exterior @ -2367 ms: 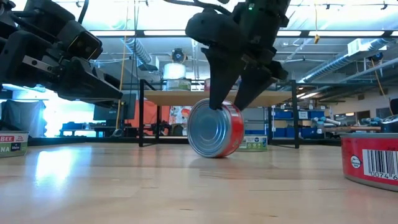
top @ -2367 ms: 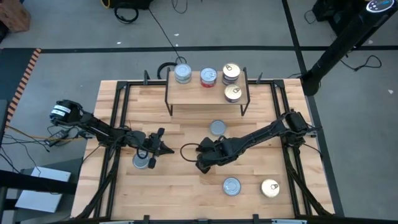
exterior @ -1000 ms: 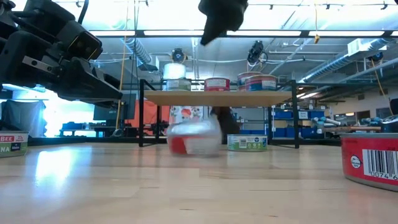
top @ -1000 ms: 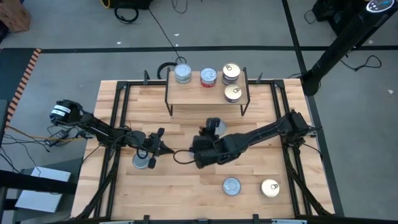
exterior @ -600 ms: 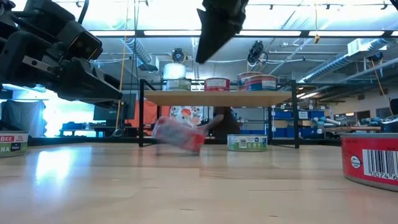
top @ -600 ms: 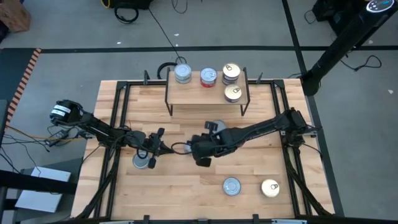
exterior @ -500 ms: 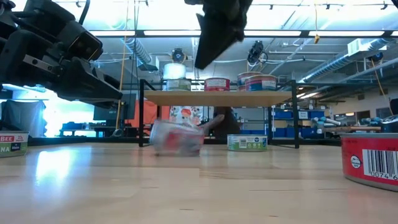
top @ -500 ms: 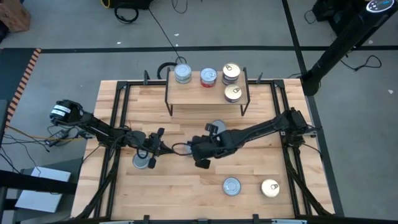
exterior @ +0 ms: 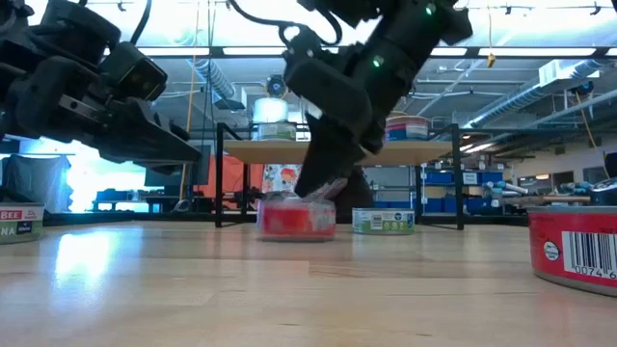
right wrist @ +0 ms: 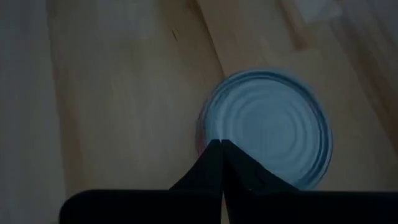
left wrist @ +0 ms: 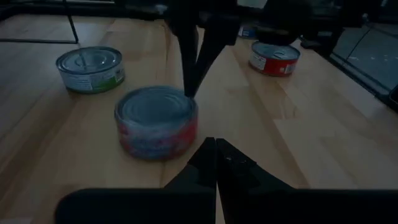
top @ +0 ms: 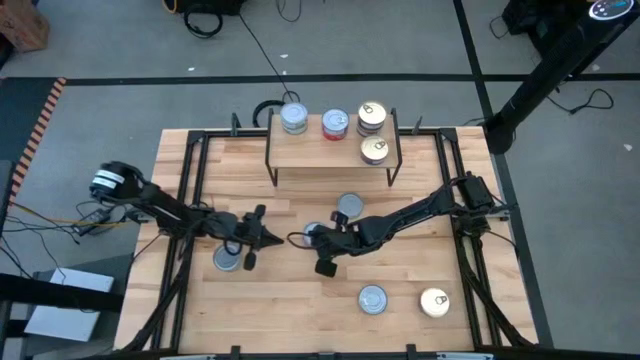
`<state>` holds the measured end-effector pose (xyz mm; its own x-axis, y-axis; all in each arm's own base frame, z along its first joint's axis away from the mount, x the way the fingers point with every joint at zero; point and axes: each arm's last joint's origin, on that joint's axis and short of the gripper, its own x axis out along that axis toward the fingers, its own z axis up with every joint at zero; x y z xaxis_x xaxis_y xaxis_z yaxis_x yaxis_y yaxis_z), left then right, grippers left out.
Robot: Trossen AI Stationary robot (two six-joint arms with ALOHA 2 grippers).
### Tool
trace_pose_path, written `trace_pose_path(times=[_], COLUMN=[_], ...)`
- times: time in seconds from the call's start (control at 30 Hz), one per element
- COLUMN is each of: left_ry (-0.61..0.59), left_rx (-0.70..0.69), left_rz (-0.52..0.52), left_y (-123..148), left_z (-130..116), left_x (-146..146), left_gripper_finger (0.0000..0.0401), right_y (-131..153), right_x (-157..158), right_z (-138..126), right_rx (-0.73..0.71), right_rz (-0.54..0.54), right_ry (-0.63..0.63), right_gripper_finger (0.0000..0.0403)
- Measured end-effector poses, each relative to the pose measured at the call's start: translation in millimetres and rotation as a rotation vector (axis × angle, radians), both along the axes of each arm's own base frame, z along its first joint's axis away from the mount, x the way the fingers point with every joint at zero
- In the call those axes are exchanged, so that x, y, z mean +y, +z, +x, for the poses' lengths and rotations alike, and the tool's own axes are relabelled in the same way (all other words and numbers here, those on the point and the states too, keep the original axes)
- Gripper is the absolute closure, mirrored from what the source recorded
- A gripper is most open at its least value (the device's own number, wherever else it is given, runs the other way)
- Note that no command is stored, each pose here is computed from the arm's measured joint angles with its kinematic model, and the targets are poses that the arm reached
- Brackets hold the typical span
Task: Stack canned seafood by type on shelf
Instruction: Put the red tuna can on the shelf aligned with the red tuna cans
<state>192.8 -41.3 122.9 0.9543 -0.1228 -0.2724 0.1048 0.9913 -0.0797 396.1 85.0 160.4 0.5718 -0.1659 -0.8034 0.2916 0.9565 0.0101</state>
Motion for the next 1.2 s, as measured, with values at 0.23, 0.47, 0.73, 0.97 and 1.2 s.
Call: trace_pose_path(times=[0.23,0.47,0.73,0.97,1.2], left_ry=[-0.001,-0.006,-0.006,-0.006,-0.006], left_rx=[0.012,0.021,0.021,0.021,0.021], left_rz=[0.008,0.027,0.027,0.027,0.027], left_y=[-1,-3,-3,-3,-3], left_z=[9,10,10,10,10], left_x=[-2,-2,-2,-2,-2], left_gripper_finger=[0.0395,0.0395,0.0395,0.0395,0.0395], right_y=[-10,1,10,8,-4], right_x=[-3,10,19,19,17], right_z=[-5,-3,0,-3,-11], right_rx=[0.027,0.047,0.025,0.066,0.120], right_rz=[0.040,-0.012,-0.085,-0.092,-0.111], right_ry=[0.012,0.081,0.139,0.179,0.208], right_gripper_finger=[0.0395,0.0382,0.0290,0.0254,0.0277])
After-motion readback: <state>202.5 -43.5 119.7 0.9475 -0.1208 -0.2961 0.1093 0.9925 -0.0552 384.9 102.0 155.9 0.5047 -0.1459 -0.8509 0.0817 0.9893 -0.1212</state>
